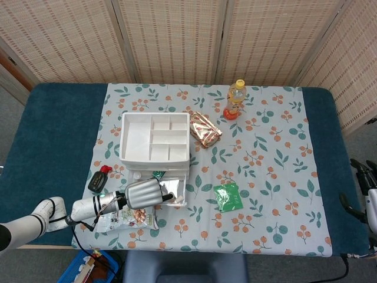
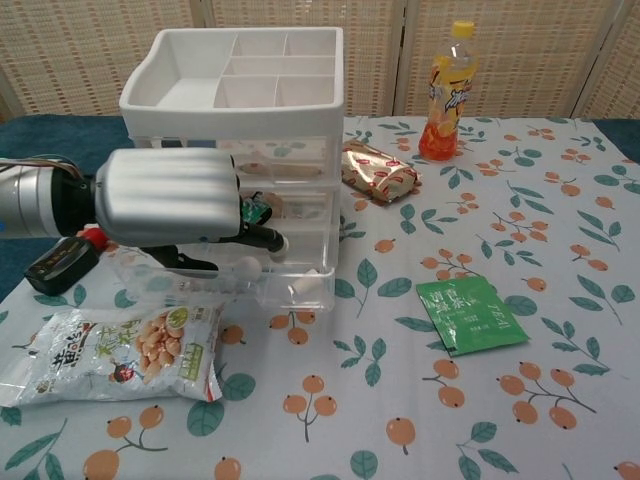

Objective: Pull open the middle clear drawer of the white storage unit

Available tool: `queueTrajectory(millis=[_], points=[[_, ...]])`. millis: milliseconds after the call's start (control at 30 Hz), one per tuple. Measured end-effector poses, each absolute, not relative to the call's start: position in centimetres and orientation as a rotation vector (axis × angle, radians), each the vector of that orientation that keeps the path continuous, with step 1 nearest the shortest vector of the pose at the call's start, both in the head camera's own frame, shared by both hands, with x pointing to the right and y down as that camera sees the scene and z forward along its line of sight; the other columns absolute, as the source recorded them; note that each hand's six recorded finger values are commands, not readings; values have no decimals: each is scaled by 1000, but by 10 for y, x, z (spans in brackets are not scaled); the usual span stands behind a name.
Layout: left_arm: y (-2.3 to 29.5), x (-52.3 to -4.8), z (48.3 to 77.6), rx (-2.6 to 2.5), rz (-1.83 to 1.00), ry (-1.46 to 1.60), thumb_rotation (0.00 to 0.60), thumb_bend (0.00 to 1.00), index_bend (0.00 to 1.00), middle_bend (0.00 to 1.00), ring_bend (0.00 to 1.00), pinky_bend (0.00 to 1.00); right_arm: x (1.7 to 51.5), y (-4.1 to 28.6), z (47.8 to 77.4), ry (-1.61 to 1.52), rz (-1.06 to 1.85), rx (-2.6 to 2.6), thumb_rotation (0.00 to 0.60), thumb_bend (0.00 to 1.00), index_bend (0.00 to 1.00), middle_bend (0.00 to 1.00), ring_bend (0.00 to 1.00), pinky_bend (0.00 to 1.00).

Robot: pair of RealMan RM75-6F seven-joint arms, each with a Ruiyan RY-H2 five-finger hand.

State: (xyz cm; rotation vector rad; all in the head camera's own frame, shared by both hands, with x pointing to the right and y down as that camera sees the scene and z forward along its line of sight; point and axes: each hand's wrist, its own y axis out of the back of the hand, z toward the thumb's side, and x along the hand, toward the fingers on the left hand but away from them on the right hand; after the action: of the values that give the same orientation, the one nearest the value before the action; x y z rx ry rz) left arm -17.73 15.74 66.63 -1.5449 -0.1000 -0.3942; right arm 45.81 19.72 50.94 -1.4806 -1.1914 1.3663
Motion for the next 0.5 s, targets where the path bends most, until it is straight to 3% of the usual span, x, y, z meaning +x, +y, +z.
queueTrajectory(millis=[500], points=[[160, -167, 667, -1536, -411, -125, 600, 240, 348, 865, 944, 1000, 464, 199, 511, -1205, 1372, -1478, 600, 341, 79, 210, 136, 207]])
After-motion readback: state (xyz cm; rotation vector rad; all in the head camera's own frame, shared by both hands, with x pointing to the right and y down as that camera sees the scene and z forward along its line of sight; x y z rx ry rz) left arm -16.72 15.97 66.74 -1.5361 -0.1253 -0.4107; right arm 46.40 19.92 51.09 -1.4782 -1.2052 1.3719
